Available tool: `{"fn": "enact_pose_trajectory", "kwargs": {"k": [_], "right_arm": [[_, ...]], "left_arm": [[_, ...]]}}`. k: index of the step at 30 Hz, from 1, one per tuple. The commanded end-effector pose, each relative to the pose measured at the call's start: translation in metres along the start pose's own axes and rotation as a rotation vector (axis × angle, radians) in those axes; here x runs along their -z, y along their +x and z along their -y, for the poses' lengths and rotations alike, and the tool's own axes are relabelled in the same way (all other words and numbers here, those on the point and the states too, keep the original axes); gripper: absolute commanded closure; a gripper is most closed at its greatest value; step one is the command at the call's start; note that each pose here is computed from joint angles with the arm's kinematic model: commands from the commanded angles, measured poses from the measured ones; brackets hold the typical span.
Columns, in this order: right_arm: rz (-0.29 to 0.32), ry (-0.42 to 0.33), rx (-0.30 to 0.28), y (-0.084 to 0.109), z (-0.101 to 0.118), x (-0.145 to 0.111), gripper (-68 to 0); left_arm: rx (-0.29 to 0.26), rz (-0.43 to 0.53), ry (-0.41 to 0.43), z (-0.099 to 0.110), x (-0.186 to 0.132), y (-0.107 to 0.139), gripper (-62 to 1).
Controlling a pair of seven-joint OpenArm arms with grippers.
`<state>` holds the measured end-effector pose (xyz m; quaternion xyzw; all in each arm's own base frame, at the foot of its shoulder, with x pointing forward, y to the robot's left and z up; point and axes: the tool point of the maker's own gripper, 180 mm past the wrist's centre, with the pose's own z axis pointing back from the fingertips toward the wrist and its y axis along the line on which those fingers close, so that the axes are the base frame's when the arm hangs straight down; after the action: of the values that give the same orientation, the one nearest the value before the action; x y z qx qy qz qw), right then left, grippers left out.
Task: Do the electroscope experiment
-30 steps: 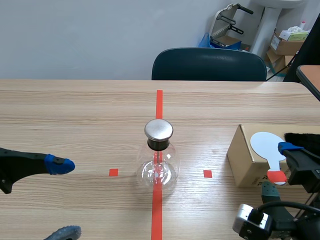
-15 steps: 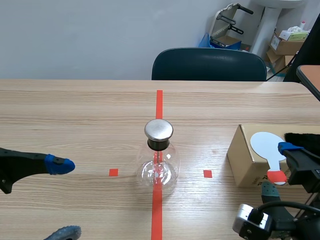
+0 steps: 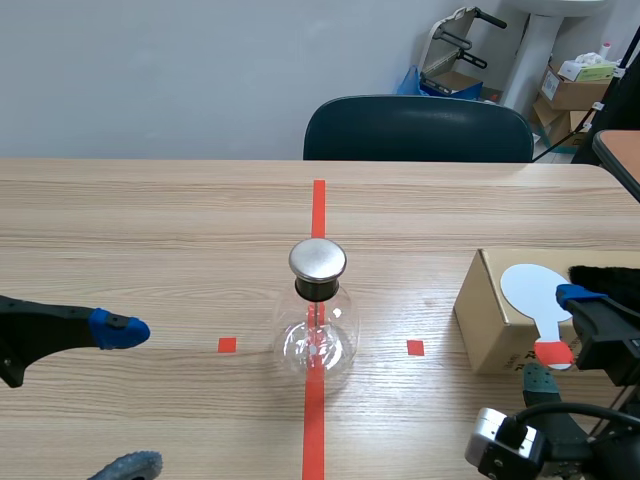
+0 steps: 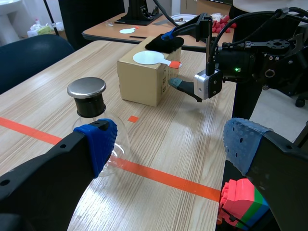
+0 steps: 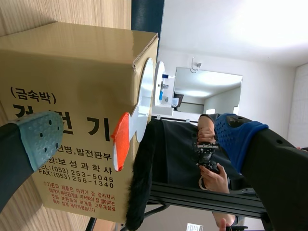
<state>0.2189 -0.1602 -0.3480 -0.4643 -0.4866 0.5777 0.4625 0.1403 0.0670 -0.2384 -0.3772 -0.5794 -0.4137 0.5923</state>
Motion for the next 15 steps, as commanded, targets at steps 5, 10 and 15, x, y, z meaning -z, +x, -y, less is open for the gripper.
{"fn": "enact_pose_trajectory", "kwargs": {"k": [5,10,15], "right_arm": [[-0.014,-0.053,-0.013,-0.004,0.012,0.004,-67.9],[-0.015,-0.052,-0.01,-0.004,0.011,0.003,-67.9],[-0.042,-0.035,0.021,-0.007,0.007,-0.007,-67.9]], "left_arm": [[-0.004,0.042,-0.007,0.002,0.004,0.01,-48.2],[-0.007,0.05,-0.002,0.003,0.005,0.011,-48.2],[-0.008,0.074,0.035,-0.001,0.009,0.013,-47.9]]}}
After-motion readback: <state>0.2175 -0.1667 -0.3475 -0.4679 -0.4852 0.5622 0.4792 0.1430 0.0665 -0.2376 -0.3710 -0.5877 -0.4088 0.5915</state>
